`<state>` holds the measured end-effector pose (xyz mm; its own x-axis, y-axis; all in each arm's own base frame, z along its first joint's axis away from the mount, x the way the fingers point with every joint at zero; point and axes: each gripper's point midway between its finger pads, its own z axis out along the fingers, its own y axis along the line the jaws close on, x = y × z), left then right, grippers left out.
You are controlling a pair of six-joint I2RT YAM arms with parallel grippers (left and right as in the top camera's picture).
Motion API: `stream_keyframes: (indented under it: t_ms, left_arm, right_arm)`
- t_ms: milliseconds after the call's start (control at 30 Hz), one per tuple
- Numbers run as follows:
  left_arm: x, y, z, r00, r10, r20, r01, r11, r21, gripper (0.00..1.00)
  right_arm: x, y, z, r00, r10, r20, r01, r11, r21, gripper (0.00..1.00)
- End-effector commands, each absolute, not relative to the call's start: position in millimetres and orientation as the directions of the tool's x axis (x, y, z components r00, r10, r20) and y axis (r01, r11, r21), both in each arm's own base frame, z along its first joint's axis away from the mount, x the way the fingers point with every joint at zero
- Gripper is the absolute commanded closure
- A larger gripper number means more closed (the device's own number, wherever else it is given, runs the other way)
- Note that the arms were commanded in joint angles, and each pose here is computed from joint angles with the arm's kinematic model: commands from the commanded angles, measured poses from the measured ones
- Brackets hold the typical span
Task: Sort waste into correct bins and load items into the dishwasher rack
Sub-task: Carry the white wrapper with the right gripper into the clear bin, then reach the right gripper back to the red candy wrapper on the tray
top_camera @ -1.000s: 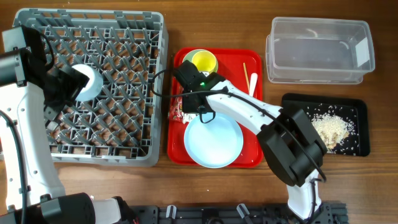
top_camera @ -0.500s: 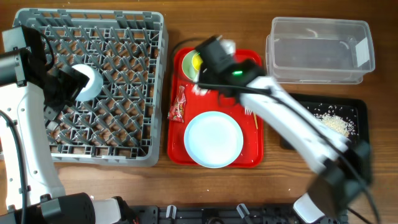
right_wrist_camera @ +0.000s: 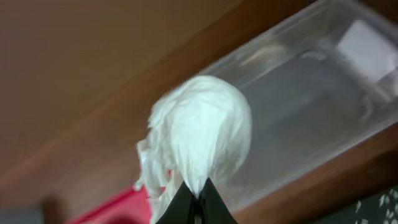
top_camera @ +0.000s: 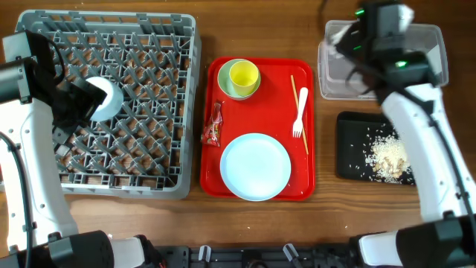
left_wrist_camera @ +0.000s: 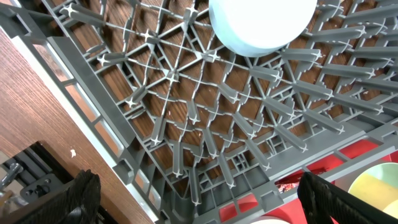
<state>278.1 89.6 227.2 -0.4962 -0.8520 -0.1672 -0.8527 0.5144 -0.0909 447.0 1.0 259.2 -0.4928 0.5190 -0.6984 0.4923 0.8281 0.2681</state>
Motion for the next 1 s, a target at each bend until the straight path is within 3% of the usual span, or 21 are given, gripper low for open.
stream_keyframes:
  t_ms: [0,33,167,200,300,500,567,700,967]
  left_arm:
    - [278.7,92.3,232.3,-0.474,-0.862,-0.182,-0.862,0.496,-0.102,0.00]
    - [278.7,92.3,232.3,-0.474,-0.862,-0.182,-0.862,0.496,-0.102,0.00]
    - [278.7,92.3,232.3,-0.474,-0.862,-0.182,-0.862,0.496,-0.102,0.00]
    - [278.7,92.3,232.3,-0.474,-0.862,-0.182,-0.862,0.496,-0.102,0.00]
    - [278.7,92.3,232.3,-0.474,-0.862,-0.182,-0.862,0.496,-0.102,0.00]
    - [278.7,92.3,232.3,-0.474,-0.862,-0.182,-0.862,0.496,-0.102,0.00]
    - [278.7,92.3,232.3,-0.474,-0.862,-0.182,-0.862,0.496,-0.102,0.00]
    - [278.7,92.3,232.3,-0.474,-0.862,-0.182,-0.862,0.496,-0.102,0.00]
    - [278.7,92.3,232.3,-0.474,-0.862,-0.182,-0.862,0.496,-0.102,0.00]
  right_arm:
    - [468.9,-37.9,239.3,-0.479,0.523,-0.705,0.536,0.810,0.237,0.90]
    - [474.8,-42.3,233.9,-0.486,0.519,-0.704,0.529,0.815,0.236,0.81]
    - [493.9,-44.4,213.6,-0.538,0.475,-0.696,0.463,0.857,0.227,0.11]
    - [495.3,-35.7,209.3,-0.575,0.453,-0.682,0.415,0.879,0.234,0.03]
    - [490.2,1.7,212.2,-0.663,0.392,-0.637,0.244,0.918,0.311,0.03]
    - [449.3,107.1,219.5,-0.825,0.261,-0.501,-0.033,0.863,0.504,0.18]
    - [431.2,145.7,206.3,-0.870,0.213,-0.444,-0.043,0.865,0.499,0.24]
    - [399.9,227.6,174.4,-0.909,0.150,-0.389,-0.050,0.886,0.460,0.25]
    - [353.2,321.7,73.0,-0.952,0.136,-0.275,0.038,0.942,0.334,0.27]
